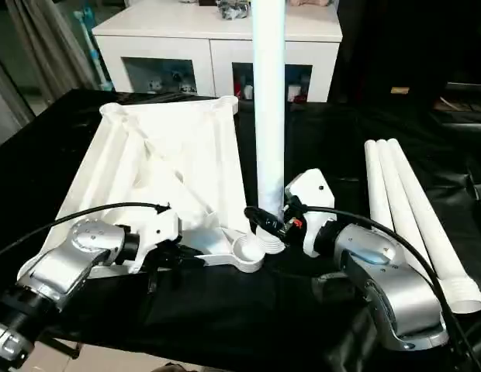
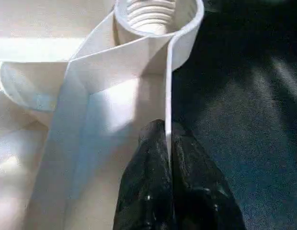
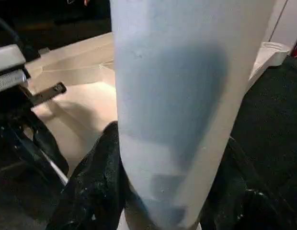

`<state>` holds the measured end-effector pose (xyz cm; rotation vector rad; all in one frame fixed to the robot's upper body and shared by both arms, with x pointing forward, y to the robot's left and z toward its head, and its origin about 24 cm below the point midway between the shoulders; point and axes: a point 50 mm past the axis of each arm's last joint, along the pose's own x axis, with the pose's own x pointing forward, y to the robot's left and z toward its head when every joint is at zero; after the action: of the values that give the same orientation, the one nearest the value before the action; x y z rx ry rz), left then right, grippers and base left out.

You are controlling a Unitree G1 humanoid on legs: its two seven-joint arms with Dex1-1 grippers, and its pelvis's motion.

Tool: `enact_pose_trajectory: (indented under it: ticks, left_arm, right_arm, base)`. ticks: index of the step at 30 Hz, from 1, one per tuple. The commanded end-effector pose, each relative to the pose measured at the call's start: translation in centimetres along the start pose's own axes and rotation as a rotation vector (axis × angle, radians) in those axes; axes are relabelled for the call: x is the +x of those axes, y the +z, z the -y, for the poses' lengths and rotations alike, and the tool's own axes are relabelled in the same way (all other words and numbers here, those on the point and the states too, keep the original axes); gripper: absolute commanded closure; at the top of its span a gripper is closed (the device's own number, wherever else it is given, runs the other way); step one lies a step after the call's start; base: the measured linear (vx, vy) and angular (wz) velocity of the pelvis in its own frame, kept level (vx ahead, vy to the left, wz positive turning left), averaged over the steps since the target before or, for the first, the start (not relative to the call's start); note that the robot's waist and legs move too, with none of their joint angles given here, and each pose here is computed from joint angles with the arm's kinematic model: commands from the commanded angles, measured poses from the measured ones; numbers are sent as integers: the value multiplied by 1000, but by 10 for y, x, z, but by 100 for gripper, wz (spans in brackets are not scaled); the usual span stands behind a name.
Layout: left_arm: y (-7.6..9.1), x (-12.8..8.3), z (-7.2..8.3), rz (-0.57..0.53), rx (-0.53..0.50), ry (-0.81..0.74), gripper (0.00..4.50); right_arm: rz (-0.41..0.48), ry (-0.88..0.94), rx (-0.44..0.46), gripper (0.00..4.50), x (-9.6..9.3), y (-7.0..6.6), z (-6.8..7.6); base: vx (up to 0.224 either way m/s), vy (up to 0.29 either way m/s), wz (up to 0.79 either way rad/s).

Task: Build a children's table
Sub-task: Insert table leg to table base

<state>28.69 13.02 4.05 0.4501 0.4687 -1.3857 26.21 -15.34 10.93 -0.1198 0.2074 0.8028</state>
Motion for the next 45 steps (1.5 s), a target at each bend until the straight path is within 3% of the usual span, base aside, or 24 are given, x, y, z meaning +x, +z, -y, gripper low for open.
enact_pose_trajectory:
  ticks: [1,7,8,13,18,23,30,37,45]
  left_arm:
    - [-8,-4,0,-57,-4,-2,447]
    - [-18,-5,4,-116,-20,-9,447]
    - [-22,-7,4,-138,-21,16,447]
    - [-21,-7,-1,-97,-82,134,450]
    - [-18,-5,-1,-62,-103,166,450]
    - [-17,-5,-2,-81,-109,168,450]
    - [-15,-6,-3,-81,-106,160,450]
    - [-15,-7,-4,-84,-107,167,450]
    - [-13,-8,-9,-70,-121,198,450]
  right_arm:
    - [24,14,6,267,2,7,-1]
    - [51,26,58,267,11,15,4]
    - [76,49,114,267,17,19,4]
    - [79,119,214,267,27,16,3]
    - [26,150,216,267,35,8,3]
    - [-43,158,158,267,40,3,7]
    - [-46,149,142,267,44,5,13]
    - [-39,171,154,267,48,3,11]
    - [-39,138,208,267,44,-17,13]
  base:
    - [0,0,0]
    - [0,0,0]
    - [0,0,0]
    - [0,0,0]
    - [0,0,0]
    - [0,0,0]
    - [0,0,0]
    - [0,0,0]
    - [0,0,0]
